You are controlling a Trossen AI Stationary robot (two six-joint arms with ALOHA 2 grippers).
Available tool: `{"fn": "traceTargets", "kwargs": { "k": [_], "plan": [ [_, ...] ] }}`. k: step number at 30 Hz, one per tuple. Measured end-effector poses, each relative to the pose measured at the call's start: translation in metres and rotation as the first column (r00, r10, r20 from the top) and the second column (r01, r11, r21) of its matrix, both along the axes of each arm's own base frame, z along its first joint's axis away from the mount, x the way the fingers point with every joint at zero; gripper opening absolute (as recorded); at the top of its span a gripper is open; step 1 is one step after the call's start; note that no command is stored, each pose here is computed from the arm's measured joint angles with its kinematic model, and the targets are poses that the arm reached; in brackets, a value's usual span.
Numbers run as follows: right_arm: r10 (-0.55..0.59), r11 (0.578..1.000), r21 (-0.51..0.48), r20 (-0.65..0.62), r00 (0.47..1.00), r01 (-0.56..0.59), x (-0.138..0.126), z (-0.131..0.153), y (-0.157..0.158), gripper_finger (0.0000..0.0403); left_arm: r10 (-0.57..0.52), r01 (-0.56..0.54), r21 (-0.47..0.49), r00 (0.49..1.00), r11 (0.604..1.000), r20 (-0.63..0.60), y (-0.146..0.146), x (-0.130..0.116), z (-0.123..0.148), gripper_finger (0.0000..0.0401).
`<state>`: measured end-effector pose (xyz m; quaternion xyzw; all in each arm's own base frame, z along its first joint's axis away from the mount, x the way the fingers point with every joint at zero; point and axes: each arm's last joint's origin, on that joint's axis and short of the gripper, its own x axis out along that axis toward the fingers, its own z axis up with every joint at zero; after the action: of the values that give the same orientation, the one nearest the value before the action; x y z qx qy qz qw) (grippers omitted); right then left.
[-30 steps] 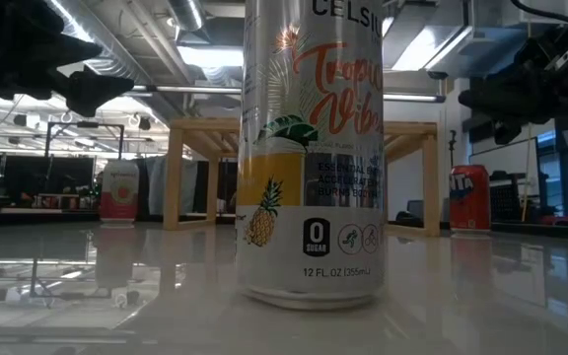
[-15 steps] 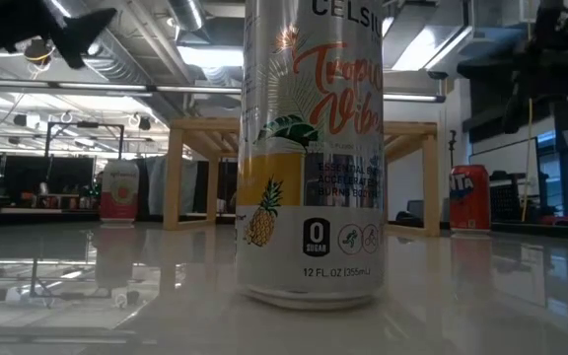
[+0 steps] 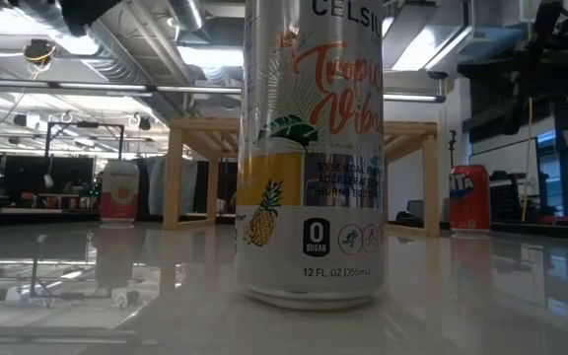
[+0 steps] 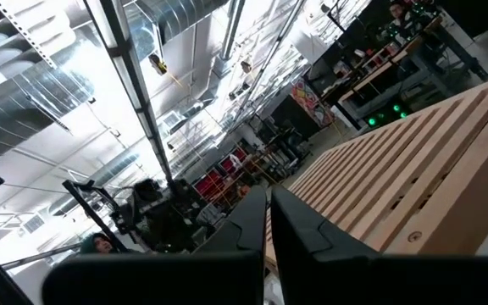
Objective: Place canned beverage on shelf
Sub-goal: Put the top pink soda can on the shelf
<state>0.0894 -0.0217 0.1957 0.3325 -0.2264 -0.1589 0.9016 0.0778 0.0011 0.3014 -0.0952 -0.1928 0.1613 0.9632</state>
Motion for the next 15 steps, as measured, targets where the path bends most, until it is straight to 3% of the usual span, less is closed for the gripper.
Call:
{"fn": "traceTargets", "kwargs": {
  "k": [6,10,13,15],
  "plan": [
    [0.000,1.000,0.005,-0.034,0.999,0.000,0.001,-0.003,0.000,0.0012,-0.015,0.019,-0.067,0.999,0.998,0.052,-0.002,0.011,0.061,0.0361],
    [0.000,1.000,0.007,-0.054,0.999,0.000,0.001,-0.005,0.000,0.0012,-0.054,0.060,-0.055,0.993,0.997,0.105,-0.003,0.011,0.094,0.0361],
    [0.000,1.000,0.009,-0.066,0.998,0.000,0.002,-0.006,0.000,0.0012,-0.076,0.083,-0.027,0.977,0.996,0.201,-0.002,0.003,0.117,0.0361],
    [0.000,1.000,0.009,-0.066,0.998,0.000,0.002,-0.006,0.000,0.0012,-0.053,0.071,-0.057,0.961,0.996,0.271,-0.001,-0.002,0.127,0.0361]
  ]
}}
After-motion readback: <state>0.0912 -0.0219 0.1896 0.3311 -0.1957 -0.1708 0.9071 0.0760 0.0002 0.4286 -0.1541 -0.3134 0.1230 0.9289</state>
